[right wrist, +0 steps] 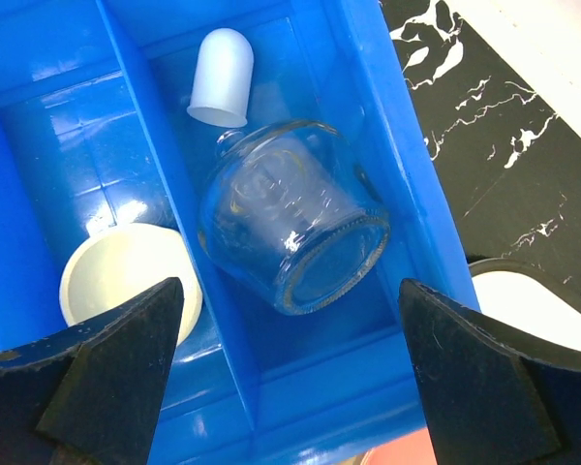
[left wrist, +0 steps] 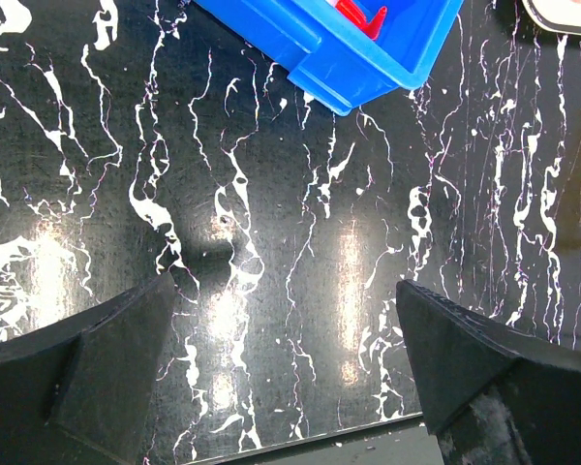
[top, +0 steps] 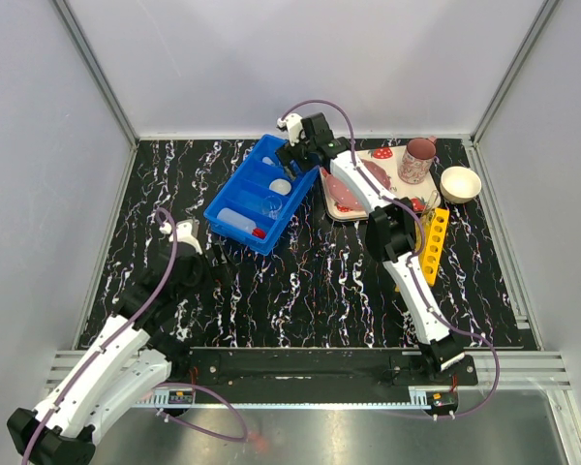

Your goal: Organize the chemistry lab equipment

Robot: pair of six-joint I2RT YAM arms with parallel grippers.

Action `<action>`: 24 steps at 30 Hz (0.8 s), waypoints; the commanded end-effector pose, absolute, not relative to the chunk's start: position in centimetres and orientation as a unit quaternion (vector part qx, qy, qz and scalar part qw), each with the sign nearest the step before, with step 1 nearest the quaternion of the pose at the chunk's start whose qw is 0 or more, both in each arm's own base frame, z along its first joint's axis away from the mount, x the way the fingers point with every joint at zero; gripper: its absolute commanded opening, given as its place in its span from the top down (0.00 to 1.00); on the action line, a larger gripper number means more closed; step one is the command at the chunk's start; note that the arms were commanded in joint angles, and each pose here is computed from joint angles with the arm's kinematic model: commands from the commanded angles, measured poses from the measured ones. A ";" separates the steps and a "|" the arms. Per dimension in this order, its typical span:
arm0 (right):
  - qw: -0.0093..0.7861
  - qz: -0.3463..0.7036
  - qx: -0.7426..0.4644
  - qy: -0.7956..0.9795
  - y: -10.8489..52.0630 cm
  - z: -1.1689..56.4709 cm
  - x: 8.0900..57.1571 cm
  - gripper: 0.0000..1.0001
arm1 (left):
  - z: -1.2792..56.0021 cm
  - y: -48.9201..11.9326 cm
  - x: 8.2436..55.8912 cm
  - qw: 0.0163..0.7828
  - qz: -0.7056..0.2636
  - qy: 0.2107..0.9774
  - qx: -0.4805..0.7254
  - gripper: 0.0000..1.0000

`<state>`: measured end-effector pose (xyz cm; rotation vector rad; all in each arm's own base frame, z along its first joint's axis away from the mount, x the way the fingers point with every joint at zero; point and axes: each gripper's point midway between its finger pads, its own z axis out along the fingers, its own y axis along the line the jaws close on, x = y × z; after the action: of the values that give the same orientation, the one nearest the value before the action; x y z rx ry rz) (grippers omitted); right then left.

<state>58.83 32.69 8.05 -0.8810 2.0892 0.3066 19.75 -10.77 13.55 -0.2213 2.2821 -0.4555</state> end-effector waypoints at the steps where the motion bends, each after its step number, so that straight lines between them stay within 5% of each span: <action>1: 0.474 0.148 -0.334 0.801 33.2 17.1 58.5 0.04 | 16.0 -10.8 20.5 0.421 -0.192 0.882 -0.091 0.01; 12: 0.470 0.227 -0.337 0.784 34.7 21.9 55.3 0.05 | 16.4 -11.2 21.0 0.423 -0.203 0.876 -0.109 0.01; 24: 0.381 0.341 -0.440 0.738 33.3 26.1 42.0 0.04 | 19.6 -13.5 26.3 0.373 -0.283 0.850 -0.242 0.01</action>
<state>47.98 34.57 19.44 -1.0007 2.0262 0.7788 23.34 -11.79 15.65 -0.4894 2.2708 -0.5474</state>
